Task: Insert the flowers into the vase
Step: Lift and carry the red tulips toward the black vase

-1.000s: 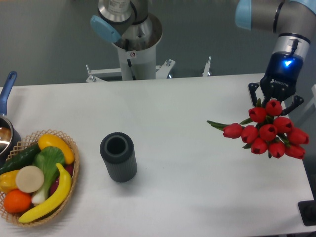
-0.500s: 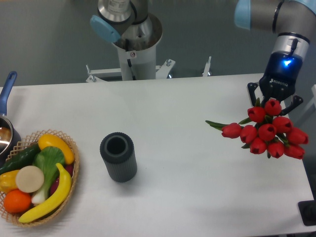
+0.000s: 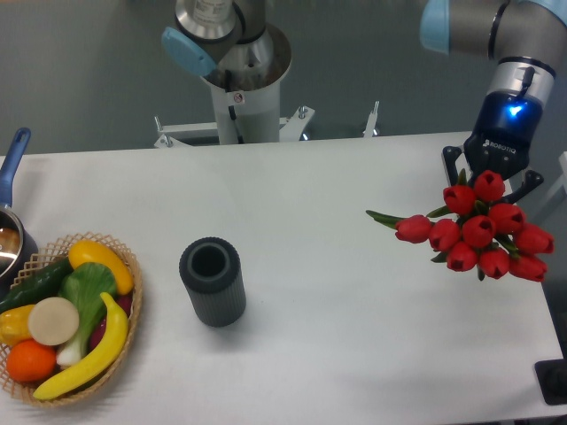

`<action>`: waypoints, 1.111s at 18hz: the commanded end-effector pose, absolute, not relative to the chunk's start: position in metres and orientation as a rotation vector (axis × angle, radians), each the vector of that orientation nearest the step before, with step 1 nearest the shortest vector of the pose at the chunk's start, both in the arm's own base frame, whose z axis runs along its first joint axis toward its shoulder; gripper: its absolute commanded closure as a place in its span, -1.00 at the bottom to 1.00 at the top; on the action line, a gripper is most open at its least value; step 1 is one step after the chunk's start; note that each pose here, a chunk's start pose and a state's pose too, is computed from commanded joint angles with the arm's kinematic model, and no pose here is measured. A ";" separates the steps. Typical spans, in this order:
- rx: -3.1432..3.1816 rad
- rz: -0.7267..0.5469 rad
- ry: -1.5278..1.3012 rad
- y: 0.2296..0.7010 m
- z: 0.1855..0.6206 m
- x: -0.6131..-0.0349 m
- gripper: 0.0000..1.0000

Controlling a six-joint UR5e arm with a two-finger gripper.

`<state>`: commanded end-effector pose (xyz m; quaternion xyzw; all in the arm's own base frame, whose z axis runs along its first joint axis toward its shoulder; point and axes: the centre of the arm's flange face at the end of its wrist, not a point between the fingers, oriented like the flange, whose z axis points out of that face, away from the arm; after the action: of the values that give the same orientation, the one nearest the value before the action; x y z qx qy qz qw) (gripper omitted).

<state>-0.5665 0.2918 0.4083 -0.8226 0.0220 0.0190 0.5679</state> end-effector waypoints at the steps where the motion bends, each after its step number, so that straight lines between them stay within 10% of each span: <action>1: -1.916 0.035 0.056 0.294 0.407 -0.564 0.50; 20: -1.475 -0.250 0.338 0.410 0.418 -0.420 0.50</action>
<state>-0.4199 0.4104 0.4179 -0.6673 0.1528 -0.1130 0.7201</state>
